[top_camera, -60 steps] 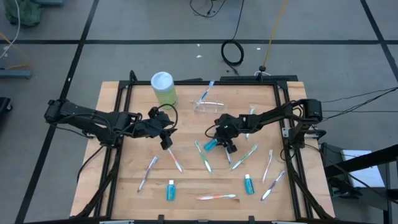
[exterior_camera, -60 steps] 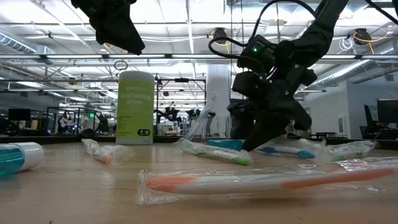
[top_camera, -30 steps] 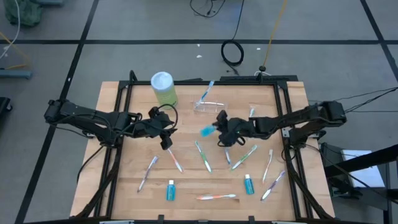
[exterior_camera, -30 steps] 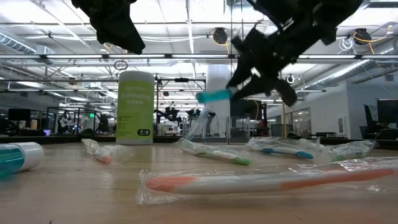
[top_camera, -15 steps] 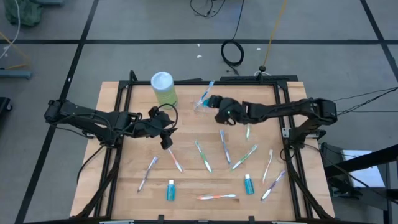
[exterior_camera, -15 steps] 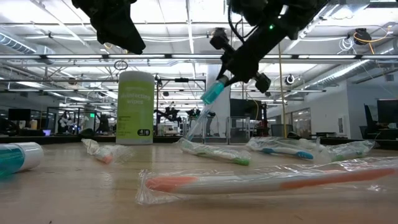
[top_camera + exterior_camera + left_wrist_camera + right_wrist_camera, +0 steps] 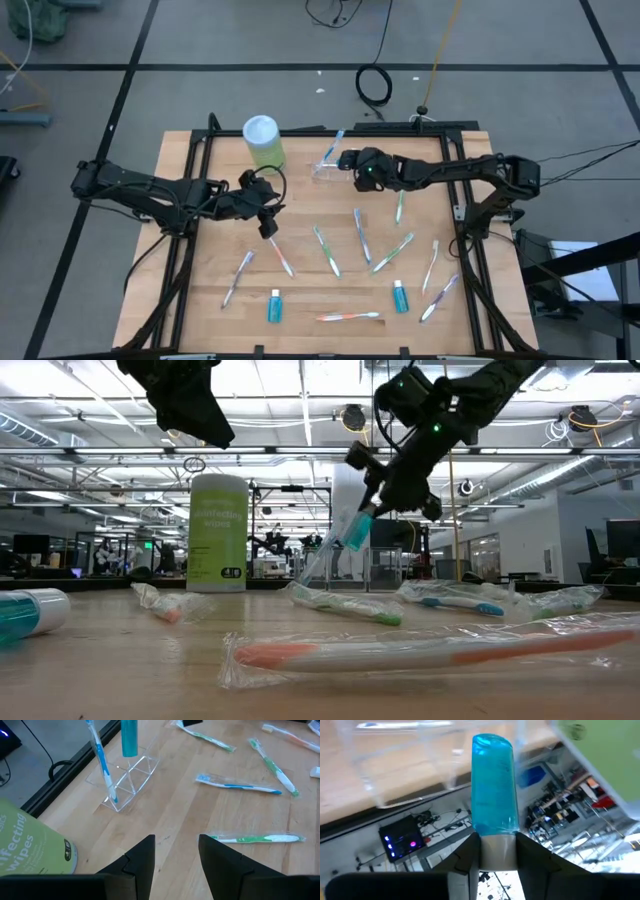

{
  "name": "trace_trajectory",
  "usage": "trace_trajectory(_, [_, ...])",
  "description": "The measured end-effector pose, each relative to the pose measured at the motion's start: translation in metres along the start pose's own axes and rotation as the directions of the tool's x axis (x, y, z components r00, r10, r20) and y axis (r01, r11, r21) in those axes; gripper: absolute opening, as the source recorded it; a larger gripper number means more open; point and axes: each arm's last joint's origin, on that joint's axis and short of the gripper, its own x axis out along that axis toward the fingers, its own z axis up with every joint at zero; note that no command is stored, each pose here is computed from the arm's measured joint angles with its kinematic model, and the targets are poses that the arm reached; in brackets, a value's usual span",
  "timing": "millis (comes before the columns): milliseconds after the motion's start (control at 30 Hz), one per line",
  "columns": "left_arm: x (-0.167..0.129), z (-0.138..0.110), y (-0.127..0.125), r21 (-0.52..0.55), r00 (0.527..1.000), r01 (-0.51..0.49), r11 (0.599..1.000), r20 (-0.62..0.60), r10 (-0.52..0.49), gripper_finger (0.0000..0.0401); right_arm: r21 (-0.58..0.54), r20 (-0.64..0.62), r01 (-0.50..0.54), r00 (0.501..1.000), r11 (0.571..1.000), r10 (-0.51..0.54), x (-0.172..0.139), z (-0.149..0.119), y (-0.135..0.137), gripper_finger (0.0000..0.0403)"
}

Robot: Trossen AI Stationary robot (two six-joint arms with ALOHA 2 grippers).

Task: Pick & Place toothbrushing station
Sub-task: Put the top mouthwash bottle into the transparent organizer

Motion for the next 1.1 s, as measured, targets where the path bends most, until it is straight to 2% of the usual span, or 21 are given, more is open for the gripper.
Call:
trace_trajectory(167, [0.000, 0.000, 0.000, 0.012, 1.000, 0.000, 1.000, 0.000, 0.000, 0.0159, -0.070, 0.044, -0.007, 0.999, 0.998, 0.010, 0.008, -0.003, 0.015, 0.0106])
trace_trajectory(333, [0.000, 0.000, 0.000, 0.019, 1.000, 0.000, 1.000, 0.000, 0.000, 0.0159, -0.020, 0.044, 0.113, 0.993, 0.993, -0.112, 0.017, -0.005, 0.015, 0.0101])
trace_trajectory(600, [0.001, 0.003, 0.002, 0.021, 1.000, -0.004, 1.000, 0.020, 0.003, 0.0159, -0.126, 0.120, 0.072, 0.991, 0.989, -0.057, 0.036, 0.017, 0.027, 0.0126])
trace_trajectory(700, [0.002, 0.005, 0.003, 0.014, 0.999, -0.005, 1.000, 0.035, 0.004, 0.0159, -0.123, 0.122, 0.100, 0.989, 0.987, -0.085, 0.044, 0.022, 0.027, 0.0134])
trace_trajectory(967, [0.005, 0.008, 0.009, 0.008, 0.999, -0.024, 1.000, 0.043, 0.023, 0.0159, -0.051, 0.073, 0.161, 0.985, 0.986, -0.158, 0.049, 0.022, 0.021, 0.0145])
trace_trajectory(1100, [0.006, 0.009, 0.012, 0.024, 0.999, -0.036, 0.999, 0.042, 0.035, 0.0159, 0.109, 0.027, 0.197, 0.979, 0.974, -0.200, 0.048, 0.018, 0.016, 0.0149])
